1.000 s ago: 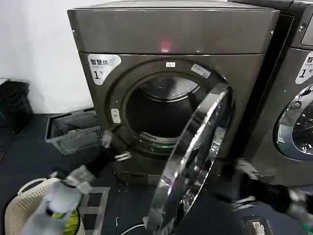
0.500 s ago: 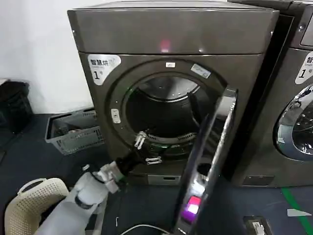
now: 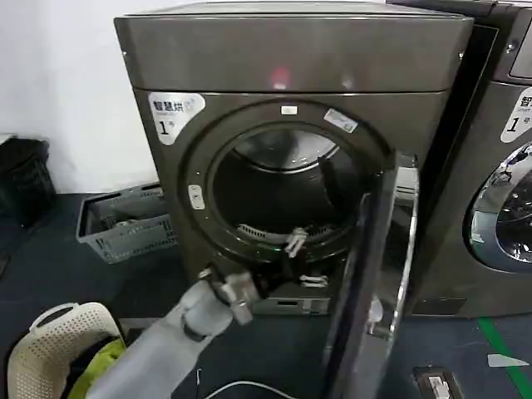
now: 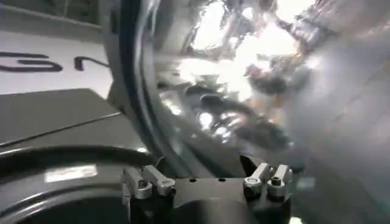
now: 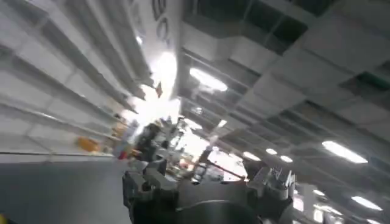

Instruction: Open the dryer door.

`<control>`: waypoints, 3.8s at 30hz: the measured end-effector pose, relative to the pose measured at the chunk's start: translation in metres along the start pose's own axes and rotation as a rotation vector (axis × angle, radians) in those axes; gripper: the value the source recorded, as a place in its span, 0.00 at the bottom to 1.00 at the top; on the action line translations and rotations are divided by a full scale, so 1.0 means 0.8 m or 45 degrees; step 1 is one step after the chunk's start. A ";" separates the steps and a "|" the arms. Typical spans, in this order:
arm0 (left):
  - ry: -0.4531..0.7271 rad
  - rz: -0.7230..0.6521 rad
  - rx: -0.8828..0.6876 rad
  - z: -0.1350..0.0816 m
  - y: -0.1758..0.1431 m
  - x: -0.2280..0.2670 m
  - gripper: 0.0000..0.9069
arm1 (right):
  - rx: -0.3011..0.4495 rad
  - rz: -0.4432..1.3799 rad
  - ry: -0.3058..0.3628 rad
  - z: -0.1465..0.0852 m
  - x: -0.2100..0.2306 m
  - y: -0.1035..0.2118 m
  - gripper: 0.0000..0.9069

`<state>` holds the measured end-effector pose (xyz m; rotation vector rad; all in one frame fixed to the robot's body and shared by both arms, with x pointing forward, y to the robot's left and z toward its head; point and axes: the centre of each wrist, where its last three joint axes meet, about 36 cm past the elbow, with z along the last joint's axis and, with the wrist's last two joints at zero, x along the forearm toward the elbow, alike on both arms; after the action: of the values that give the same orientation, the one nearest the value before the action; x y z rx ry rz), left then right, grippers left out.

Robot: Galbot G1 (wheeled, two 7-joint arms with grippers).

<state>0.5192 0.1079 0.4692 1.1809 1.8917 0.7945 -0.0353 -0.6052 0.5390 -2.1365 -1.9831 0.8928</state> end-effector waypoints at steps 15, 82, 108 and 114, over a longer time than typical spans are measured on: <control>-0.148 0.126 0.035 0.004 -0.026 -0.134 1.00 | -0.001 0.075 -0.011 -0.008 0.029 -0.033 1.00; -0.111 0.402 -0.392 -0.017 0.095 0.172 1.00 | 0.035 0.008 -0.009 0.021 -0.003 0.032 1.00; 0.898 1.614 -1.147 -0.122 0.323 0.412 1.00 | -0.126 -0.147 0.038 0.045 -0.030 0.107 1.00; 0.847 1.927 -1.138 -0.114 0.298 0.415 1.00 | -0.174 -0.129 0.063 0.060 -0.031 0.097 1.00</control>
<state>0.4533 0.4932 0.6199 1.6479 0.3955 2.6770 0.0111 -0.6557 0.4736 -2.0814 -2.1639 0.7015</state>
